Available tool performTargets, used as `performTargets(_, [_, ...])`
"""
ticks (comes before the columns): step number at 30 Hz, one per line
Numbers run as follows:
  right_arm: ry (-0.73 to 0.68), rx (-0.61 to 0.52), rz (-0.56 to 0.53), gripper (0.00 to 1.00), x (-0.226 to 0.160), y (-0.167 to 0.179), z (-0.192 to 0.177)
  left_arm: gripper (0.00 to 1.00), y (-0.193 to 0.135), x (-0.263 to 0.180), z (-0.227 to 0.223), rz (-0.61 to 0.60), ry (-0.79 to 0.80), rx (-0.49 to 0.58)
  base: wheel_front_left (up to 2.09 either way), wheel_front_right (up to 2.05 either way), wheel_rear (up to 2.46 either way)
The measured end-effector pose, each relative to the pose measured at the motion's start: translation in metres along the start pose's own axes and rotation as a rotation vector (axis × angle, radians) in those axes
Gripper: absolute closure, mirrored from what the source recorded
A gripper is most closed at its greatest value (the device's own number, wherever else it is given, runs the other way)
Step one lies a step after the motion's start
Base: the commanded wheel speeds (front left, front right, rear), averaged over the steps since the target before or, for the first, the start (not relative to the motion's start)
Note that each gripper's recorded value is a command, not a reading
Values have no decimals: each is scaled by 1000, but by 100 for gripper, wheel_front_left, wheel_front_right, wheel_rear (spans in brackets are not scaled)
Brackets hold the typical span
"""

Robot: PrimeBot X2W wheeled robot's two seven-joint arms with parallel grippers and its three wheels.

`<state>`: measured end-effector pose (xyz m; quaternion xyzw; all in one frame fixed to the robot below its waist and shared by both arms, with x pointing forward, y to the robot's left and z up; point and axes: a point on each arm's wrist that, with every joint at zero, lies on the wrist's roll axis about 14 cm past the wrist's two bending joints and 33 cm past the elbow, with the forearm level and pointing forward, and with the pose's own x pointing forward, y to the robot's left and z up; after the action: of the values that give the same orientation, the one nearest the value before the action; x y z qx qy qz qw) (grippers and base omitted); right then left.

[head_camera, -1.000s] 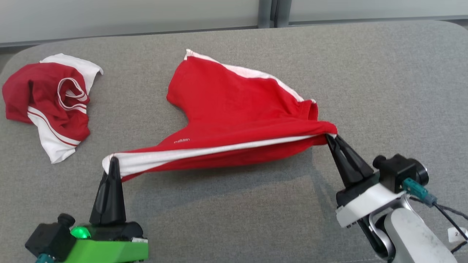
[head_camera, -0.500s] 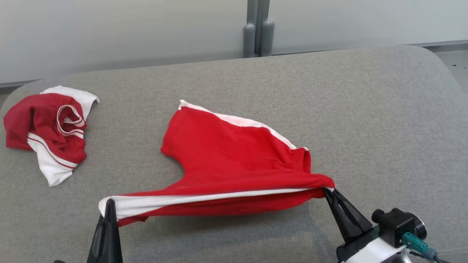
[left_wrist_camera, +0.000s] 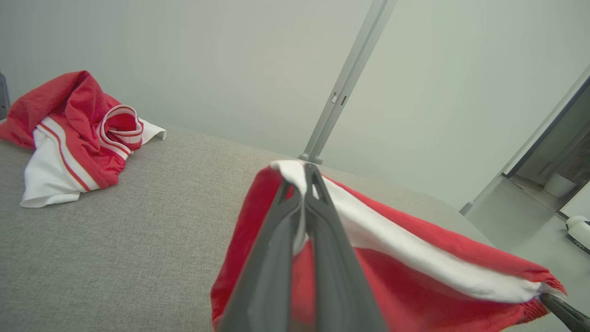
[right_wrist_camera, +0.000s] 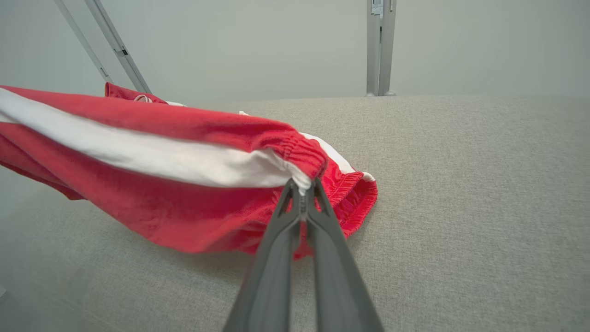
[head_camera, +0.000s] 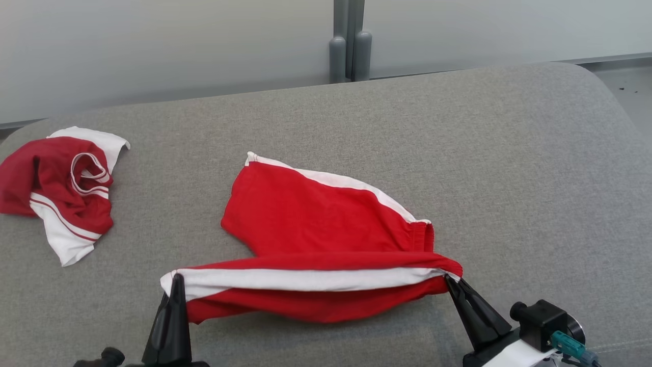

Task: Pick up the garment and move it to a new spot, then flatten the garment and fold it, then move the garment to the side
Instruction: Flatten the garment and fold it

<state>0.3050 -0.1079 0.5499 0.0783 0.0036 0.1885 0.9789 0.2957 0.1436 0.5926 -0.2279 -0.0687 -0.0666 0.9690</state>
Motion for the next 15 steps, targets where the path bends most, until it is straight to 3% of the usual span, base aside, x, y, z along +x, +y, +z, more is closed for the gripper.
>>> performTargets(15, [65,54,-90,100,46,-28,-23,100,-1,102,-36,-134,106,107,0,0,0])
